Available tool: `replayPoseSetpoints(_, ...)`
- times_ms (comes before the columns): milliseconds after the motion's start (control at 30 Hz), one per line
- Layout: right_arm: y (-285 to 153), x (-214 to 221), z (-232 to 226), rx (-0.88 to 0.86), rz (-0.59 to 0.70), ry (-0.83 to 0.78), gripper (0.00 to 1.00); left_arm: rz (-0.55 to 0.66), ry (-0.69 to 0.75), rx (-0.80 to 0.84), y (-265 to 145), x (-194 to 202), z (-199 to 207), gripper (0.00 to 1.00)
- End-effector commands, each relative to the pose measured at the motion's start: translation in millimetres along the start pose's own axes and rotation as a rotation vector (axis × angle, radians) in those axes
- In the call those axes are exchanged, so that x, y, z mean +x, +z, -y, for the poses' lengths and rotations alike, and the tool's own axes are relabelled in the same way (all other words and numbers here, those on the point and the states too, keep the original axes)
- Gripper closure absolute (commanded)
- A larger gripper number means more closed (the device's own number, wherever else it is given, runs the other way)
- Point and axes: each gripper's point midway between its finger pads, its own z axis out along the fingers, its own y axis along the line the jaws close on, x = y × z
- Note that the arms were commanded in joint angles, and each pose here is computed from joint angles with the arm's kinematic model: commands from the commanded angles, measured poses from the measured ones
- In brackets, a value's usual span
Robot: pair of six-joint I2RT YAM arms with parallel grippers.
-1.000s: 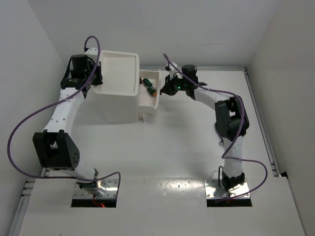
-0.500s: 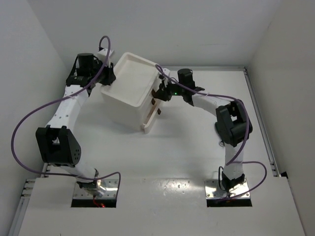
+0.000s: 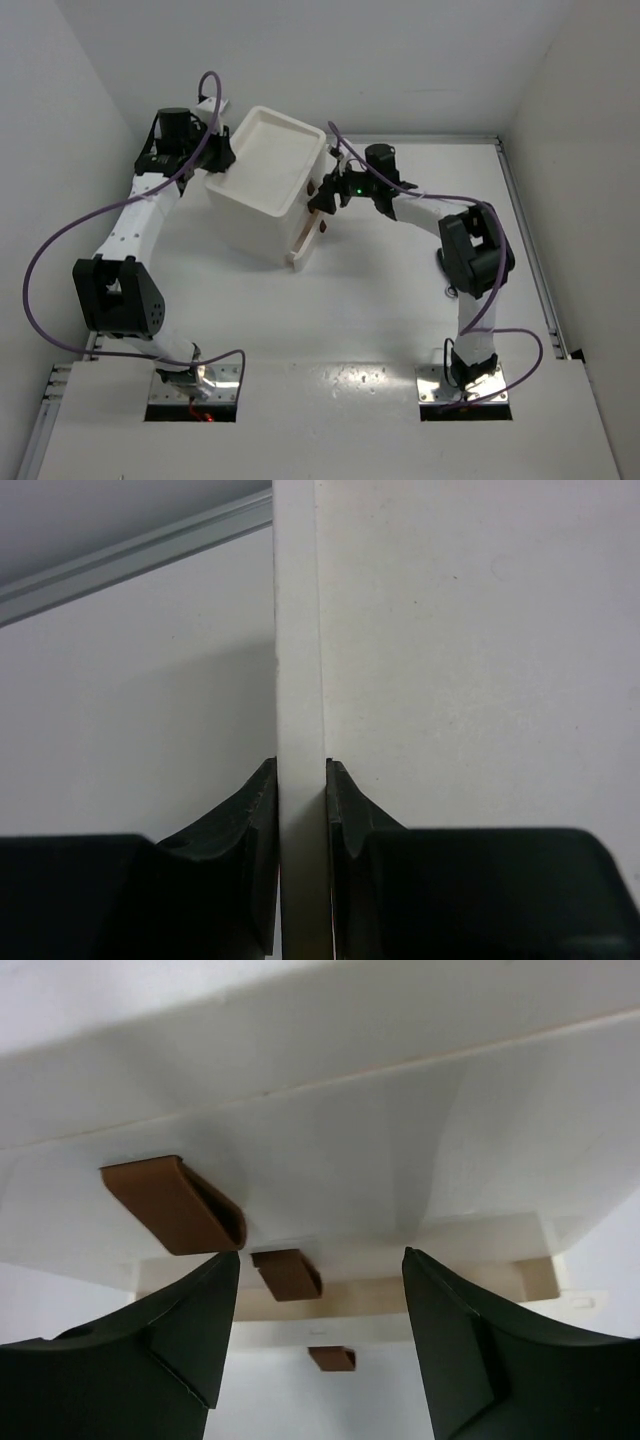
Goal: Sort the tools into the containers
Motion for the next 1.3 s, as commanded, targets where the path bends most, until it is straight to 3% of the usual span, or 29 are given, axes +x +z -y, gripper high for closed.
replayPoseSetpoints(0, -12, -73, -27, 0.006, 0.187, -0.065, 0.32, -0.066, -0.144, 0.135, 2, 20, 40, 1.0)
replayPoseSetpoints(167, -50, -100, -6, 0.176, 0.232, -0.041, 0.32, -0.044, -0.211, -0.009, 1, 19, 15, 1.0)
replayPoseSetpoints(233, -70, -111, 6, 0.271, 0.233, 0.02, 0.4, -0.026, -0.237, -0.055, -2, 14, 9, 1.0)
replayPoseSetpoints(400, -92, -64, 15, 0.389, 0.012, 0.318, 0.61, 0.007, -0.296, -0.191, -10, 11, -10, 1.0)
replayPoseSetpoints(467, -87, -36, 9, 0.367, -0.075, 0.421, 0.62, 0.019, -0.303, -0.227, -15, 13, -15, 1.0)
replayPoseSetpoints(533, -86, -11, 2, 0.339, -0.141, 0.462, 0.55, 0.032, -0.315, -0.248, -21, 11, -16, 1.0)
replayPoseSetpoints(600, -83, 5, -4, 0.266, -0.138, 0.425, 0.54, 0.023, -0.317, -0.248, -20, 15, -16, 1.0)
replayPoseSetpoints(733, -74, 31, 0, 0.235, -0.212, 0.521, 0.54, 0.032, -0.315, -0.259, -24, 13, -17, 1.0)
replayPoseSetpoints(900, -58, 37, 19, 0.275, -0.199, 0.711, 0.54, 0.023, -0.316, -0.259, -25, 18, -16, 1.0)
replayPoseSetpoints(933, -52, 36, 20, 0.351, -0.196, 0.774, 0.55, 0.034, -0.314, -0.268, -28, 15, -17, 1.0)
replayPoseSetpoints(1033, -34, 20, 23, 0.428, -0.183, 0.786, 0.52, 0.025, -0.316, -0.277, -28, 20, -18, 1.0)
replayPoseSetpoints(1267, -8, 8, 15, 0.431, -0.141, 0.872, 0.43, 0.024, -0.307, -0.288, -28, 20, -20, 1.0)
